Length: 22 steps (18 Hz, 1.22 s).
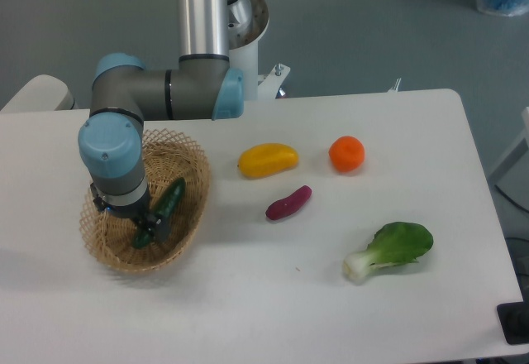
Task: Place the cucumber in the basket
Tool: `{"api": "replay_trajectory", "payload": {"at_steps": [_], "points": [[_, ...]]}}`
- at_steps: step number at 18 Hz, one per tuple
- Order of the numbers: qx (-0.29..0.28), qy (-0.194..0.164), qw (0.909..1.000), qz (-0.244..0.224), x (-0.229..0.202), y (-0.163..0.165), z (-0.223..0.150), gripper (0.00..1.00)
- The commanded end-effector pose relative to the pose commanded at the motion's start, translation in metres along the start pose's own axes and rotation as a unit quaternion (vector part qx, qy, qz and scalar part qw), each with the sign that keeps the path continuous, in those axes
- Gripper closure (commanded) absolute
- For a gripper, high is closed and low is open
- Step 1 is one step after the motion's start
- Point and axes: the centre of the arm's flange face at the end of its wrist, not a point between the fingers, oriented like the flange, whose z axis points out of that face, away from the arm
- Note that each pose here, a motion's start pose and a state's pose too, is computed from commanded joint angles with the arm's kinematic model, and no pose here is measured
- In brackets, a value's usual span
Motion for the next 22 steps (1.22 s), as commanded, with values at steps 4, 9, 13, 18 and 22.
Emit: {"api": "replay_trajectory", "payload": {"at_steps": [4,9,13,18,22], "points": [[0.008,-0.015,0.9998,-0.014,-0.035,0.004,-0.011,0.00],[0.008,-0.021,0.9993,0.031,-0.081,0.026,-0.017,0.00],[0.009,-0.029,0.9985,0.045,-0.133,0.053,-0.024,0.00],[0.005,-0.033,0.9948,0.096,-0.200,0.072,-0.032,0.00],[-0.006,-0.026,0.9911,0.130,-0.236,0.078,-0.030,0.00]]}}
